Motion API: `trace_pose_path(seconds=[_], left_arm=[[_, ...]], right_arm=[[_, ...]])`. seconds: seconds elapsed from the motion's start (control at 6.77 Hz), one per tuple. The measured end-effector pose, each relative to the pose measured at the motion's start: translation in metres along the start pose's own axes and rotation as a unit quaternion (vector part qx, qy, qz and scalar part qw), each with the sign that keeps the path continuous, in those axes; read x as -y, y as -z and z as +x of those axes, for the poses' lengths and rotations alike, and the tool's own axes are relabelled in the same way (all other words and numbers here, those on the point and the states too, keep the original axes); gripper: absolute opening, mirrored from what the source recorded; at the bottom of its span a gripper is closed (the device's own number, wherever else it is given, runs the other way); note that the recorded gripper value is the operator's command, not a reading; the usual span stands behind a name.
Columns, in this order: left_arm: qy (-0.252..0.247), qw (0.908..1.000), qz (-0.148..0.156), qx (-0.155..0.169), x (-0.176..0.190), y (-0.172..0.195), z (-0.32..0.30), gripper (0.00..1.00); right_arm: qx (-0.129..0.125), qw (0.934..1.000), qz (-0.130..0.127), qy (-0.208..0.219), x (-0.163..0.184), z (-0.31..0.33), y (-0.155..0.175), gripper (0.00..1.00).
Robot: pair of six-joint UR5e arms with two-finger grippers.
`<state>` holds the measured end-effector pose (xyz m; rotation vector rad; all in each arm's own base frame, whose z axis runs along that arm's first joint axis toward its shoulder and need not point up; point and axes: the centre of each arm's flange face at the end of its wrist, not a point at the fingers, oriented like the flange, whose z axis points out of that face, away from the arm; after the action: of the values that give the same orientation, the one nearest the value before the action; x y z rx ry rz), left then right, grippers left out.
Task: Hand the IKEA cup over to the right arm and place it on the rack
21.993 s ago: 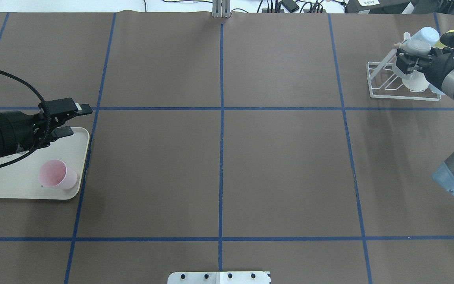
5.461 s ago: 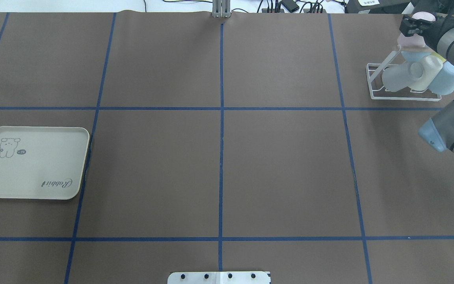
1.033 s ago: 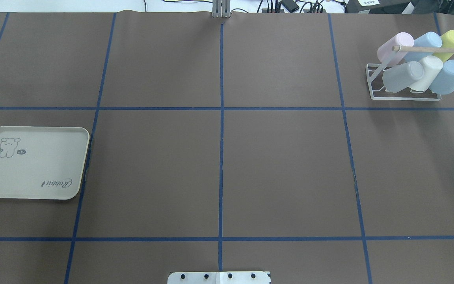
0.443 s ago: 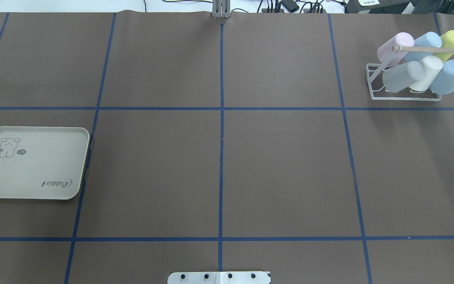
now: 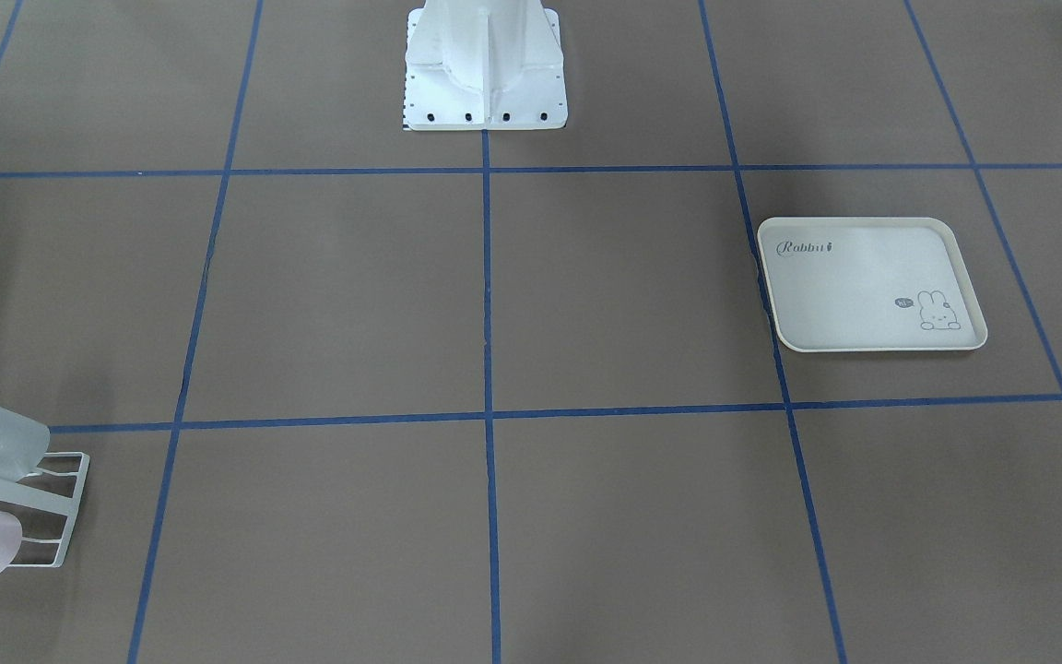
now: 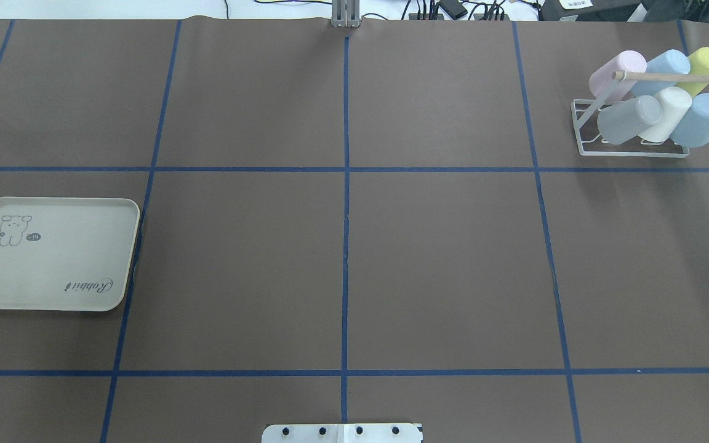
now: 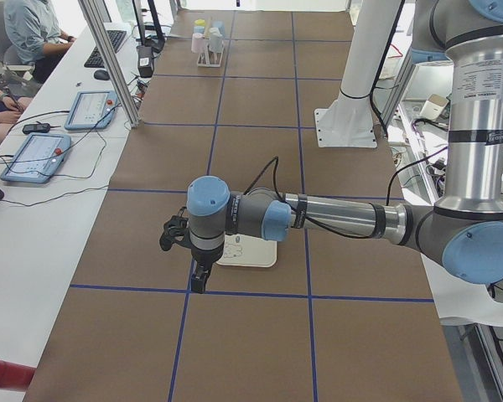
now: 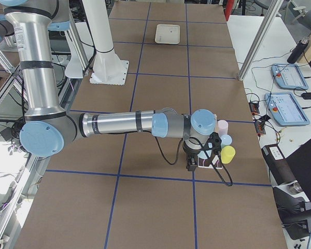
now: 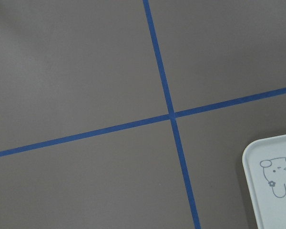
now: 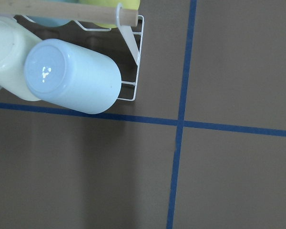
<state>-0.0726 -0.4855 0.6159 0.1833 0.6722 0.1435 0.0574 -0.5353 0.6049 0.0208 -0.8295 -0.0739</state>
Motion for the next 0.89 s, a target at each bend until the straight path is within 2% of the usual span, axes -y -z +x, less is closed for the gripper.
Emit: trace_pose_path(seconds=[0.44,0.89], left_arm=[[0.004,1.0,-0.003,-0.002,-0.007,-0.003,-0.002,1.0],[-0.001,1.0,0.003,-0.002,-0.01,0.004,0.004,1.0]], right_arm=[[0.009,0.9999,0.002,-0.005,-0.003,0.003,0.001,1.0],[0.009,0.9998,-0.007,-0.013,-0.014,0.017,-0.011,1.0]])
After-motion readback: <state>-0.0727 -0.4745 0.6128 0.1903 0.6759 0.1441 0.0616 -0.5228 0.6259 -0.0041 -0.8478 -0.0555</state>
